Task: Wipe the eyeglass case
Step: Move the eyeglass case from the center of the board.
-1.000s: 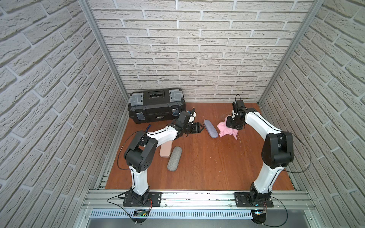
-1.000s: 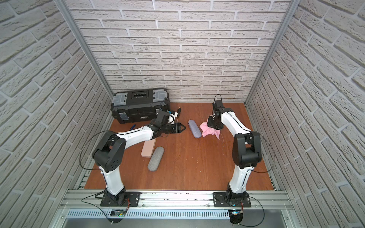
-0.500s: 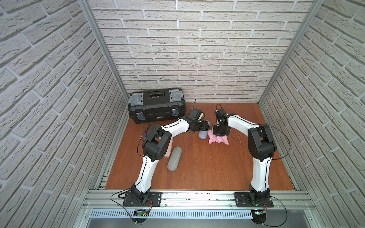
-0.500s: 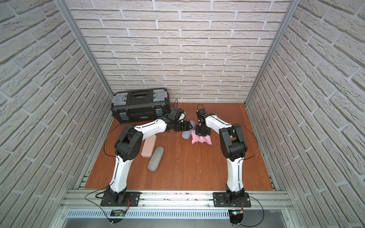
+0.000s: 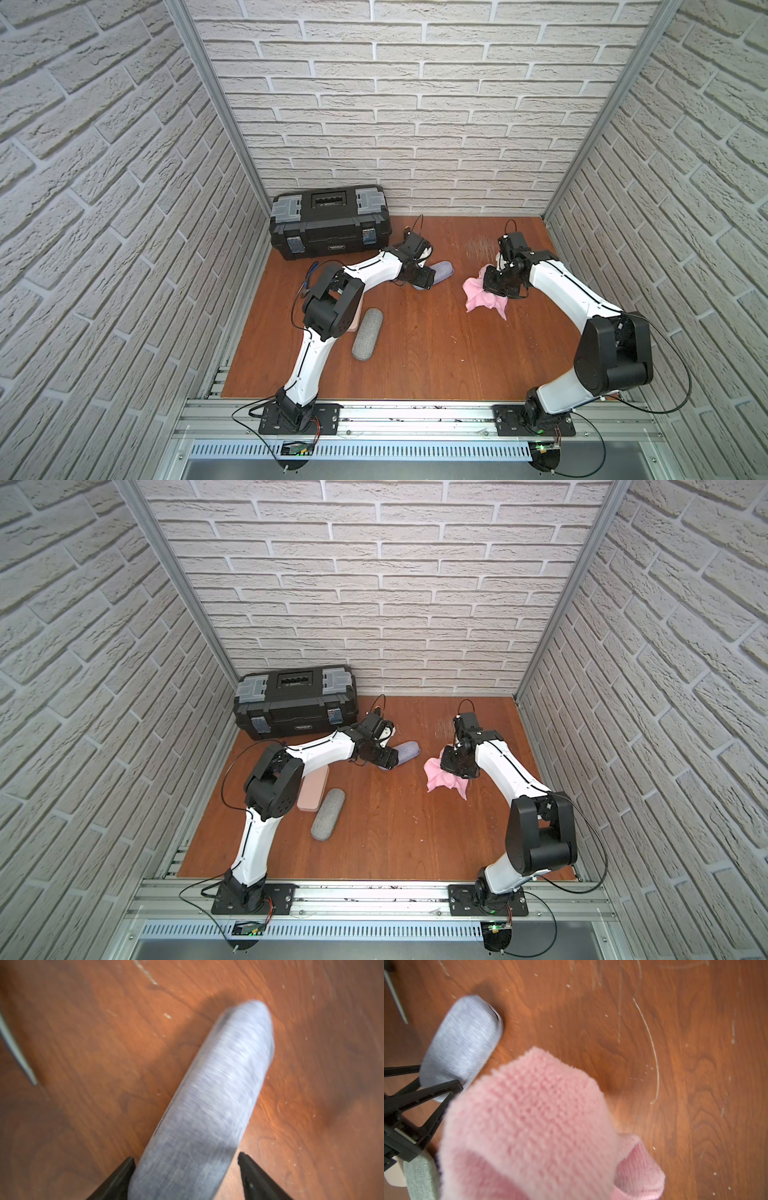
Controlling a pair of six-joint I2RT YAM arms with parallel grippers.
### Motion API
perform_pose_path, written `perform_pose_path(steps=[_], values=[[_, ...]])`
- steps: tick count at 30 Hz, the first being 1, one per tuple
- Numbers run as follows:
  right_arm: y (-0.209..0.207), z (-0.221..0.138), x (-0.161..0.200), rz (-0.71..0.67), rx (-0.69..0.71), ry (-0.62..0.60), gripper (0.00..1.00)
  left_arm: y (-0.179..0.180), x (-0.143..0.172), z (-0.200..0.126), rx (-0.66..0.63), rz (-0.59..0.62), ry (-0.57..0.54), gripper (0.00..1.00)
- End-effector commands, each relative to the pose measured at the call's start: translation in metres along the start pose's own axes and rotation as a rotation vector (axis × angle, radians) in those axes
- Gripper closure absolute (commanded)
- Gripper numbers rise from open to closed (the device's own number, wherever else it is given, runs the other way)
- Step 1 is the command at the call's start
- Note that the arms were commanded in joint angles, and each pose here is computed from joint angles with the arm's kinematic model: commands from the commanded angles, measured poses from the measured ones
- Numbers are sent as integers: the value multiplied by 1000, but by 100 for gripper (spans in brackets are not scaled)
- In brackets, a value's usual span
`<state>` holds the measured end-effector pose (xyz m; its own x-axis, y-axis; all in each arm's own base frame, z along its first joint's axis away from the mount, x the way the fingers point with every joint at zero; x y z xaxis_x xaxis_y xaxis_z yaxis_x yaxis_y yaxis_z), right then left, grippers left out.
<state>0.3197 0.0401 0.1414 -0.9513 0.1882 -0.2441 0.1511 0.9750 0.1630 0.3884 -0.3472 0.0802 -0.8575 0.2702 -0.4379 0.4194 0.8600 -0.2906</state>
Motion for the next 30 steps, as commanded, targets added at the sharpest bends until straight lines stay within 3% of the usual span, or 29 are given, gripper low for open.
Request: perform_pose_path(steps=[1, 8, 15, 21, 25, 30], values=[[-3, 0, 10, 1, -10, 13, 98, -4, 0, -2, -22, 162, -24, 19], [1, 7, 11, 14, -44, 26, 98, -15, -2, 2, 58, 303, -66, 22], [-1, 0, 9, 1, -38, 9, 98, -6, 4, 12, 21, 398, -59, 30], [-4, -10, 10, 5, -40, -21, 98, -18, 20, 2, 152, 523, -76, 41], [-4, -18, 12, -2, -42, -33, 98, -35, 31, -13, 279, 519, -22, 46], [-6, -28, 25, -8, -45, -59, 98, -61, 72, -24, 369, 540, 40, 48]])
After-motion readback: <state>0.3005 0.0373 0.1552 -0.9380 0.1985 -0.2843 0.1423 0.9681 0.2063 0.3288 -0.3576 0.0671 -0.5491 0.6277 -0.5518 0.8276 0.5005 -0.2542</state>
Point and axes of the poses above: each gripper's point midway between its finger pads, its own z axis out along the fingers, its own y axis along the line the jaws close on, x = y × z, the point moved 4 cm from there along -z, back along the fingers, and after that the axes turned 11 degrees about -z, right-handed, at the moved point
